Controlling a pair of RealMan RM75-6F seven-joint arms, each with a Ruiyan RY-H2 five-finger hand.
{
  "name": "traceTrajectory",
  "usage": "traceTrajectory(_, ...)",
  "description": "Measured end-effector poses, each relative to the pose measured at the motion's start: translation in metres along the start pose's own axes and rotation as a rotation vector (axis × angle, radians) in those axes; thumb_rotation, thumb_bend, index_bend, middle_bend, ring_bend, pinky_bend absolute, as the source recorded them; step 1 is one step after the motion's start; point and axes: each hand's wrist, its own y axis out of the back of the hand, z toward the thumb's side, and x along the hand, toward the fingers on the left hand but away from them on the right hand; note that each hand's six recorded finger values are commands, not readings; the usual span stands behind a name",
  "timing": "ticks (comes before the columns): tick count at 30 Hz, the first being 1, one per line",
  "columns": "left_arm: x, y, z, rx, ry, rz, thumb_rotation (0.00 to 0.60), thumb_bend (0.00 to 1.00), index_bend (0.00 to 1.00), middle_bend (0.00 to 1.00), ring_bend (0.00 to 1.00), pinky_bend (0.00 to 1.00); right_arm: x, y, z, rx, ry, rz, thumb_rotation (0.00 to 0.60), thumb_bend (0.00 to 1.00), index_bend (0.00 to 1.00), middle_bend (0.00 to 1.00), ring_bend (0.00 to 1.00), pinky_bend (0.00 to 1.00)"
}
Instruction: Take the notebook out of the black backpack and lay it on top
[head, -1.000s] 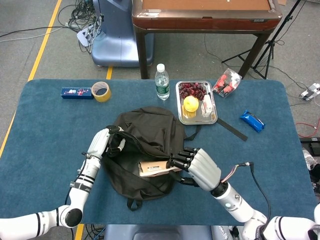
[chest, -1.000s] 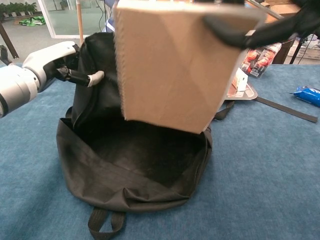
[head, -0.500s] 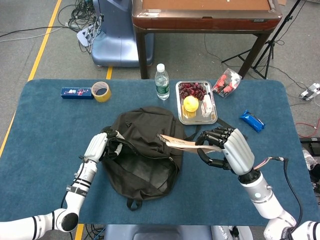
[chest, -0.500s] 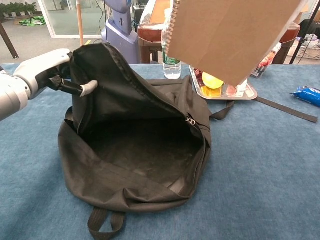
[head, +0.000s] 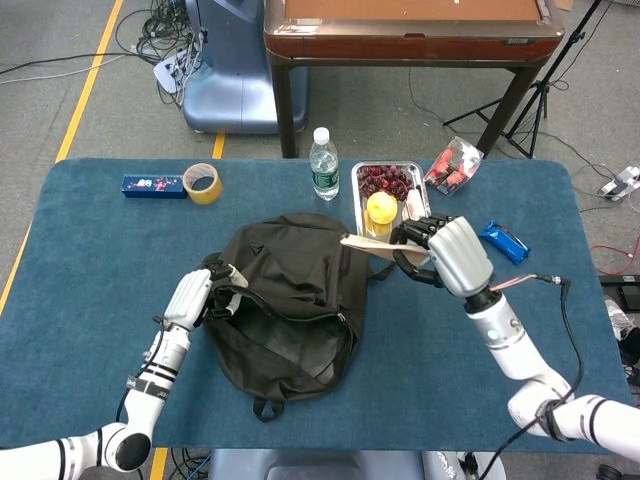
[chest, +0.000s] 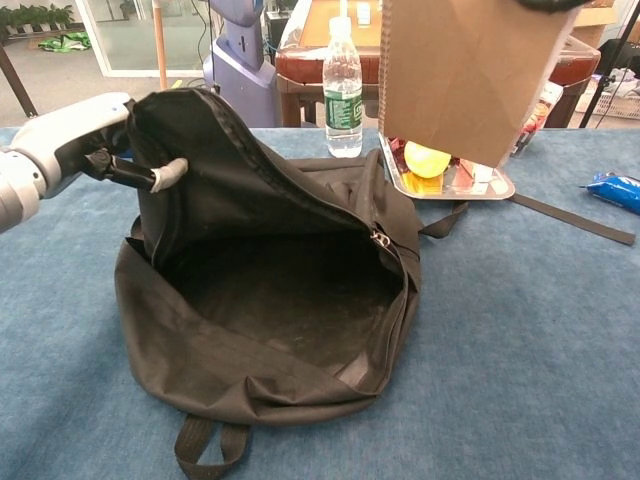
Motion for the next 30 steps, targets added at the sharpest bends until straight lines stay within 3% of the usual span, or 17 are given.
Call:
traceTrajectory(5,-0.002,-0.001,0.001,0.004,-0.002,-0.004,0.600,0.68,0.71,0.46,0.33,0.15,-0.018,-0.038,-0.008,0.087,0.034,0.025,0.600,0.52,0.89,0.68,0.64,0.69)
traceTrajectory(9,-0.003,-0.002,0.003,0.006,-0.003,-0.008,0.600,0.68,0.71,0.46,0.33,0.15,-0.024,-0.077,-0.001,0.082,0.055,0.068,0.600,0.48,0.85,0.61,0.58,0.65)
traceTrajectory(13,-0.003,-0.003,0.003,0.005,-0.002,-0.011,0.600,0.68,0.71,0.46,0.33,0.15,-0.022,-0.108,0.010,0.049,0.051,0.146,0.600,0.31,0.60,0.46,0.43,0.52)
traceTrajectory(16,-0.004,-0.004,0.003,0.003,-0.001,-0.017,0.600,0.68,0.71,0.46,0.33,0.15,-0.019,-0.118,0.016,0.025,0.033,0.207,0.600,0.11,0.23,0.24,0.21,0.31)
traceTrajectory(18,-0.005,-0.005,0.003,0.003,-0.001,-0.021,0.600,0.68,0.71,0.45,0.33,0.15,-0.017,-0.122,0.021,0.005,0.020,0.246,0.600,0.04,0.04,0.10,0.11,0.21)
traceTrajectory(19,-0.005,-0.005,0.003,0.004,-0.002,-0.021,0.600,0.68,0.71,0.45,0.33,0.15,-0.016,-0.123,0.024,-0.010,0.012,0.271,0.600,0.01,0.01,0.05,0.07,0.18)
traceTrajectory(21,-0.006,-0.004,0.003,0.005,-0.002,-0.022,0.600,0.68,0.71,0.45,0.33,0.15,-0.013,-0.123,0.031,-0.036,0.004,0.303,0.600,0.00,0.00,0.01,0.03,0.15)
traceTrajectory(26,-0.008,-0.002,0.001,0.017,0.001,-0.030,0.600,0.68,0.67,0.42,0.30,0.15,-0.004,-0.107,0.047,-0.080,-0.006,0.363,0.600,0.00,0.00,0.00,0.00,0.13)
traceTrajectory(30,-0.013,-0.001,-0.001,0.038,0.002,-0.061,0.600,0.61,0.48,0.29,0.21,0.14,0.005,-0.089,0.046,-0.076,-0.025,0.388,0.600,0.00,0.00,0.00,0.00,0.13)
